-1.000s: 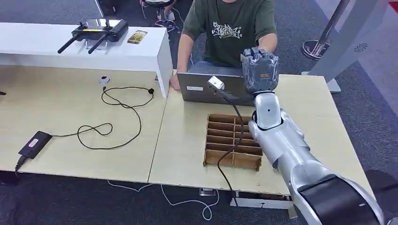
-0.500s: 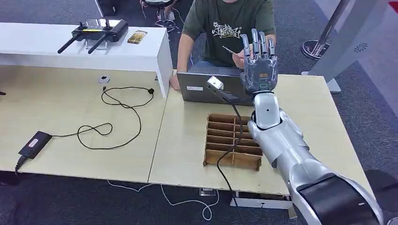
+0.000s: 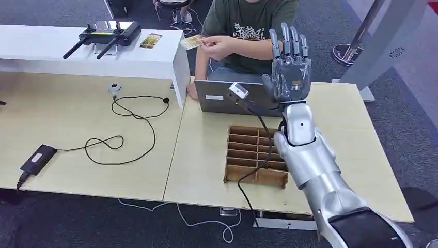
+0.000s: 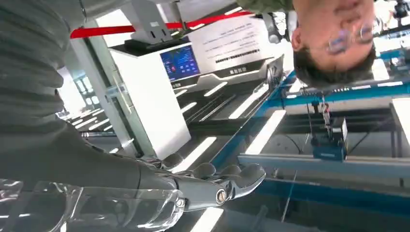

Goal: Pass the card to the sensor for recognition and then transmit it.

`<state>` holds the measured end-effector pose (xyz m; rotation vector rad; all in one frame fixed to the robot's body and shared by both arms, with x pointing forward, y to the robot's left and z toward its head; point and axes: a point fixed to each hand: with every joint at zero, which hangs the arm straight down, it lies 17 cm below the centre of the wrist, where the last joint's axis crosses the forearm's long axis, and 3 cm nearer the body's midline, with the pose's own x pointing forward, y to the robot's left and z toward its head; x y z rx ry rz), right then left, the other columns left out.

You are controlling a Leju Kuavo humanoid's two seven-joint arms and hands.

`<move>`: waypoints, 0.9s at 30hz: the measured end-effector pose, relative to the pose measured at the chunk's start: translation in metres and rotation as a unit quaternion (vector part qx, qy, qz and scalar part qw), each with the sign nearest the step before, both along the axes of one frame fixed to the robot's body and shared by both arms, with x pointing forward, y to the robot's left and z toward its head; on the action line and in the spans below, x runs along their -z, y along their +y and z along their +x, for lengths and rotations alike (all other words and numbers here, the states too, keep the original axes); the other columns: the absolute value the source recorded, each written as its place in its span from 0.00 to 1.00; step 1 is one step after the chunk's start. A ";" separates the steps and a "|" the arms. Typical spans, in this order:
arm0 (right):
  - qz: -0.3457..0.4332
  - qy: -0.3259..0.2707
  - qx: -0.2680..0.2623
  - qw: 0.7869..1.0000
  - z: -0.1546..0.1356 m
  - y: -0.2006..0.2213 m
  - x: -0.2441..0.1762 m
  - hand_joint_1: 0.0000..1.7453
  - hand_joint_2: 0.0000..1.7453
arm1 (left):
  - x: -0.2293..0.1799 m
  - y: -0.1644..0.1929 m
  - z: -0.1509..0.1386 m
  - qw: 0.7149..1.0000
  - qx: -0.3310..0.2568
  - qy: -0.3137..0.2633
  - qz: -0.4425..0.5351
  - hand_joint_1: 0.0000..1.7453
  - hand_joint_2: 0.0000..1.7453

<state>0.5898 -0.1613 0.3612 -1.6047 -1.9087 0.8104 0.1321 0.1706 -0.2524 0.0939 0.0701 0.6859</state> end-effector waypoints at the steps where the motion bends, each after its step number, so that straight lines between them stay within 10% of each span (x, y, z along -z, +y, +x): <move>1: 0.010 -0.011 -0.007 1.000 -0.005 -0.002 -0.006 0.00 1.00 | 0.000 0.001 0.000 1.000 -0.001 0.000 0.000 0.00 0.00; 27: 0.092 -0.144 -0.027 0.985 -0.144 -0.040 -0.033 0.00 1.00 | 0.002 0.005 -0.002 1.000 -0.008 -0.002 0.004 0.00 0.00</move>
